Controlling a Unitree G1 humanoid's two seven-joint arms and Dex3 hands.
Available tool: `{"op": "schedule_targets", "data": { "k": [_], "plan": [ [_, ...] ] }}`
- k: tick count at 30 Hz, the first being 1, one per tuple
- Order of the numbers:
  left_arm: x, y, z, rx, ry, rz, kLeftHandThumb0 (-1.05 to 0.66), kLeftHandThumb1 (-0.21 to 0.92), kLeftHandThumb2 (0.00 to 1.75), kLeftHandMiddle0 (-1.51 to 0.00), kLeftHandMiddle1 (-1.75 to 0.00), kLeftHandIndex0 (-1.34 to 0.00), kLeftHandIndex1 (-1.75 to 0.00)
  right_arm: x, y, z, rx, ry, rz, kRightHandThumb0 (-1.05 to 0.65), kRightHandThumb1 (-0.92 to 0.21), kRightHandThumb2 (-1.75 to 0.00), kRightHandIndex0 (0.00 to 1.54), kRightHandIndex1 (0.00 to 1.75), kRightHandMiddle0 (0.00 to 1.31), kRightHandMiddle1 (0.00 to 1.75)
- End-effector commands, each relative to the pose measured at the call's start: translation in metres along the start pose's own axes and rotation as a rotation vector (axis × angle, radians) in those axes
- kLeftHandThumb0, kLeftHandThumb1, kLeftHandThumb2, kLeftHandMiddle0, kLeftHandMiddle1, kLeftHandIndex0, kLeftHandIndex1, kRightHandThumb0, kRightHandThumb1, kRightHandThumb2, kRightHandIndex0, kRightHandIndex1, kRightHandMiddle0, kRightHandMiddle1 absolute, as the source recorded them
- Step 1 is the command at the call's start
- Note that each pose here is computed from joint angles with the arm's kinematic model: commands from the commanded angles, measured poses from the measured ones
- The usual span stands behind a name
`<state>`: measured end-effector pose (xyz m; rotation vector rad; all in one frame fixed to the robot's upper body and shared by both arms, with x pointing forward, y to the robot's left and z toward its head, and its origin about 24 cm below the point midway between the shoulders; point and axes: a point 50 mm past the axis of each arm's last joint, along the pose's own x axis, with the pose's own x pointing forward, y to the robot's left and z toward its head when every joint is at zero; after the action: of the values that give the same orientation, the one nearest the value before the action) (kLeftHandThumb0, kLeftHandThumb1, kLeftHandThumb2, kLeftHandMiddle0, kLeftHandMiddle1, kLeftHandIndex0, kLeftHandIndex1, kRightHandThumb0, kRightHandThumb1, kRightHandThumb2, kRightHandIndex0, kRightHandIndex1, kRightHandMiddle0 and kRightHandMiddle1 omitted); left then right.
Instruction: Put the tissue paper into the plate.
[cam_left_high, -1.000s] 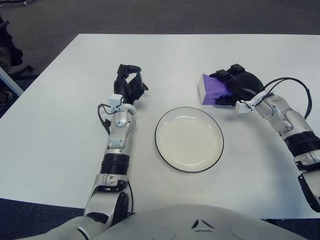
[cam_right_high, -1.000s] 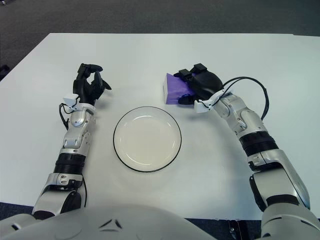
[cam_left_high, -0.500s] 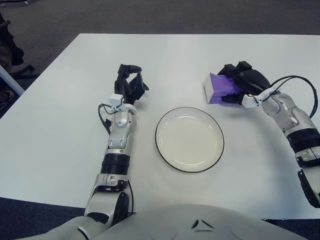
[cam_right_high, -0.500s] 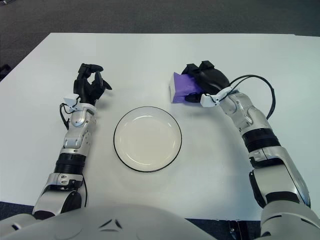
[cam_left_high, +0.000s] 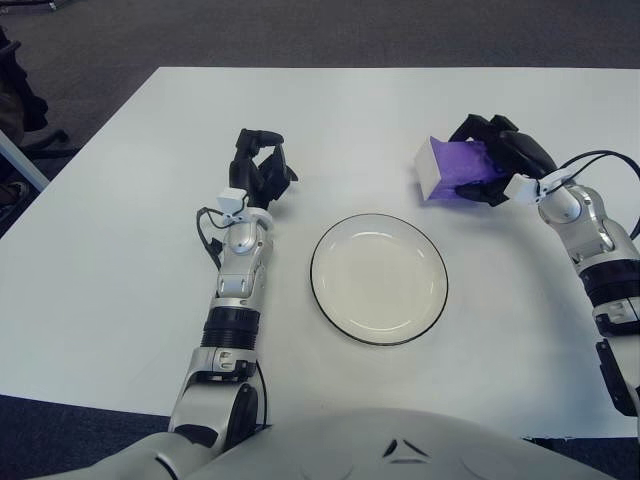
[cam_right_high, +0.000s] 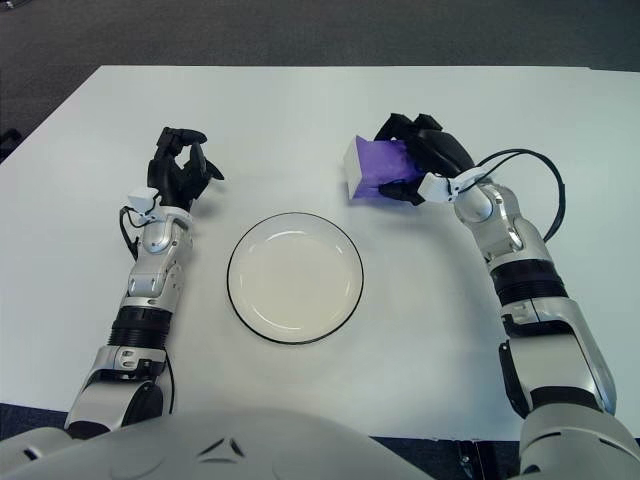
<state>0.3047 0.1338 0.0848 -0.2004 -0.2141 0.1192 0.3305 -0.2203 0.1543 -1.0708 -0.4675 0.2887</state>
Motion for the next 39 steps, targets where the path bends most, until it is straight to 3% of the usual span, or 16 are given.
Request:
{"op": "schedule_targets", "data": {
  "k": [1, 14, 20, 31, 39],
  "plan": [
    [-0.045, 0.015, -0.058, 0.005, 0.254, 0.077, -0.36, 0.78, 0.7, -0.87, -1.75, -0.29, -1.75, 0.006, -0.02, 0.025, 0.055, -0.136, -0.116, 0.0, -0.31, -1.31, 0.57, 1.75, 0.45, 1.71],
    [-0.044, 0.016, -0.058, 0.006, 0.256, 0.077, -0.36, 0.78, 0.7, -0.87, -1.75, -0.29, -1.75, -0.001, -0.031, 0.068, 0.142, -0.311, -0.173, 0.0, -0.31, -1.32, 0.58, 1.75, 0.42, 1.73],
    [-0.043, 0.016, -0.058, 0.007, 0.257, 0.075, -0.36, 0.78, 0.7, -0.87, -1.75, -0.29, -1.75, -0.006, -0.031, 0.083, 0.098, -0.424, -0.153, 0.0, -0.3, -1.34, 0.59, 1.75, 0.42, 1.74],
    [-0.042, 0.016, -0.058, 0.008, 0.261, 0.076, -0.36, 0.78, 0.7, -0.87, -1.75, -0.29, -1.75, -0.01, -0.016, 0.103, -0.009, -0.629, -0.091, 0.0, -0.32, -1.32, 0.58, 1.75, 0.41, 1.74],
    [-0.041, 0.016, -0.058, 0.008, 0.263, 0.078, -0.36, 0.79, 0.7, -0.87, -1.75, -0.29, -1.75, -0.012, -0.003, 0.11, 0.136, -0.731, 0.064, 0.0, -0.36, -1.27, 0.56, 1.74, 0.38, 1.75]
  ]
}}
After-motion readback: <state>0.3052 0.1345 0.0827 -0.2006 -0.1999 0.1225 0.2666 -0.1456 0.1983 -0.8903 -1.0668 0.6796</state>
